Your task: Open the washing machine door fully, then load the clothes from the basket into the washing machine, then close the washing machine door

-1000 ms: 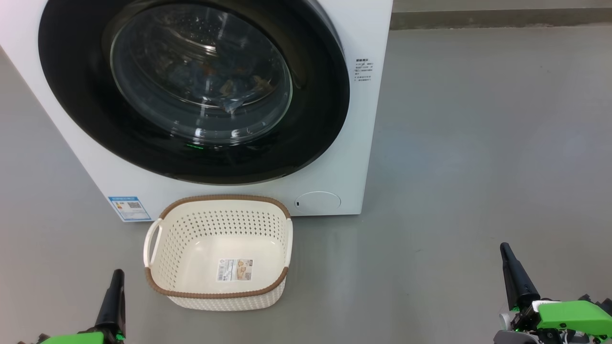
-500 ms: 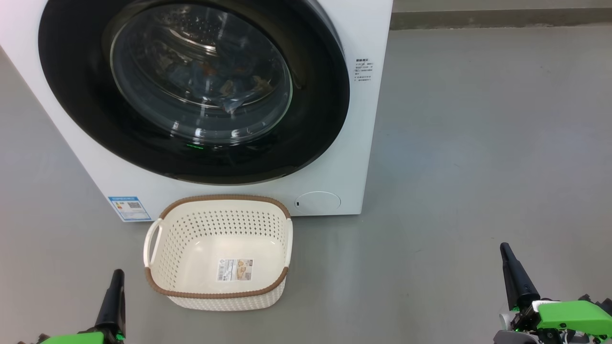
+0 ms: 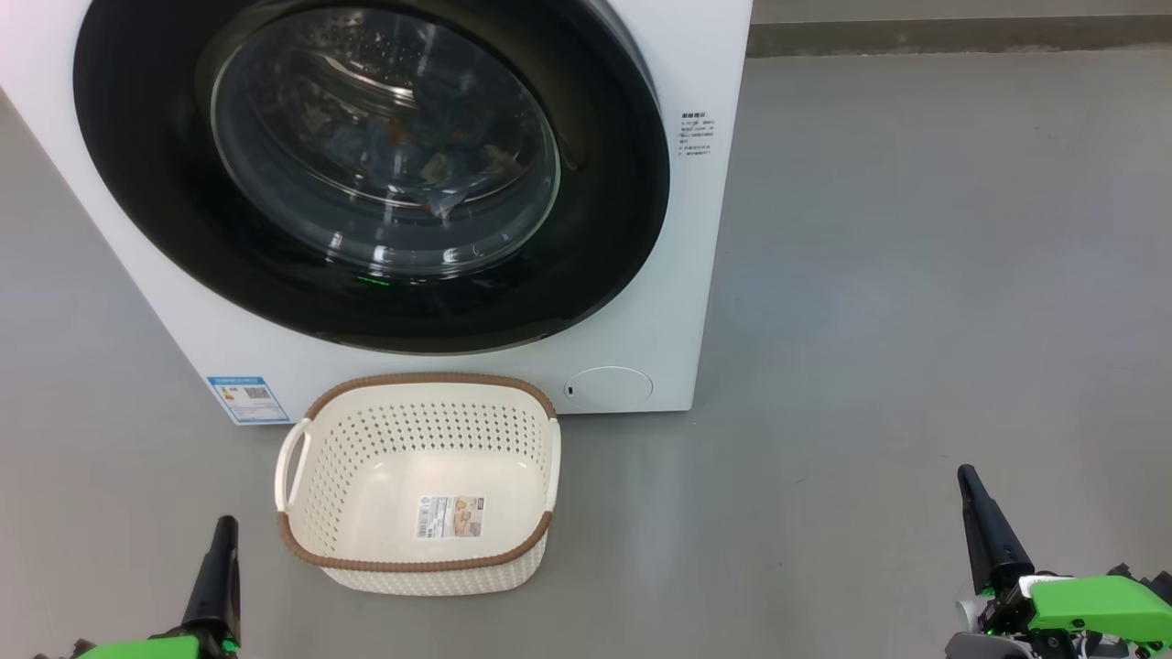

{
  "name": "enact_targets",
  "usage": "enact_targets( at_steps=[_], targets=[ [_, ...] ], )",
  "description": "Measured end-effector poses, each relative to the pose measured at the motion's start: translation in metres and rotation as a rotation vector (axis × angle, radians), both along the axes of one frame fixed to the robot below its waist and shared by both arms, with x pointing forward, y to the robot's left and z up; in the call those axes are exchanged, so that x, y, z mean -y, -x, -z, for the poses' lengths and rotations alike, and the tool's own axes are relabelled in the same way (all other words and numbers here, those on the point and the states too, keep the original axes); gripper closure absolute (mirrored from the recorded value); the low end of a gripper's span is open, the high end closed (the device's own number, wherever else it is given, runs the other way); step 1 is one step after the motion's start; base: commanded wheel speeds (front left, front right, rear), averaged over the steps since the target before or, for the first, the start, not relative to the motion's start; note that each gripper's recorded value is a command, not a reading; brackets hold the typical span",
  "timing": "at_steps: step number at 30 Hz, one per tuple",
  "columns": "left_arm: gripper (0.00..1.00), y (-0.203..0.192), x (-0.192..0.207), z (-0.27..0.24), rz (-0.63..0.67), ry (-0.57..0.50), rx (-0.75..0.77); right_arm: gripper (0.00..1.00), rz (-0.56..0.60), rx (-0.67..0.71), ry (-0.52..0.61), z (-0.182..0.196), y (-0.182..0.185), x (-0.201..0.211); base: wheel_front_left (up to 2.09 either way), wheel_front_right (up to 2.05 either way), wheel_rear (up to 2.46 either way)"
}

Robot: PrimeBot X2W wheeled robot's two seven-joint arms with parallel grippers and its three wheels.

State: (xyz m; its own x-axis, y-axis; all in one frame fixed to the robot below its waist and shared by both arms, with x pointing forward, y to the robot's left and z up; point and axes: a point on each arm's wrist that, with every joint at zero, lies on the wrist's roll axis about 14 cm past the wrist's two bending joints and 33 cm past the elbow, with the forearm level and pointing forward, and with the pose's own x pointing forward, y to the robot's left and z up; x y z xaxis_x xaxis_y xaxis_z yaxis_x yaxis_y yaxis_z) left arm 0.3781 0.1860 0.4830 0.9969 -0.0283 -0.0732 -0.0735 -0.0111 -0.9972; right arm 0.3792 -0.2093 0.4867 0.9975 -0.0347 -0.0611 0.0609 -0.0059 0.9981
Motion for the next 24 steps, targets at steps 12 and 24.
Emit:
enact_targets(
  at_steps=[12,24],
  targets=[
    [1.0,0.0,0.0,0.0,0.0,0.0,0.0,1.0,0.0,0.0,0.0,0.0,0.0,0.0,0.0,0.0,0.0],
    [1.0,0.0,0.0,0.0001,0.0,0.0,0.0,1.0,0.0,0.0,0.0,0.0,0.0,0.0,0.0,0.0,0.0]
  ],
)
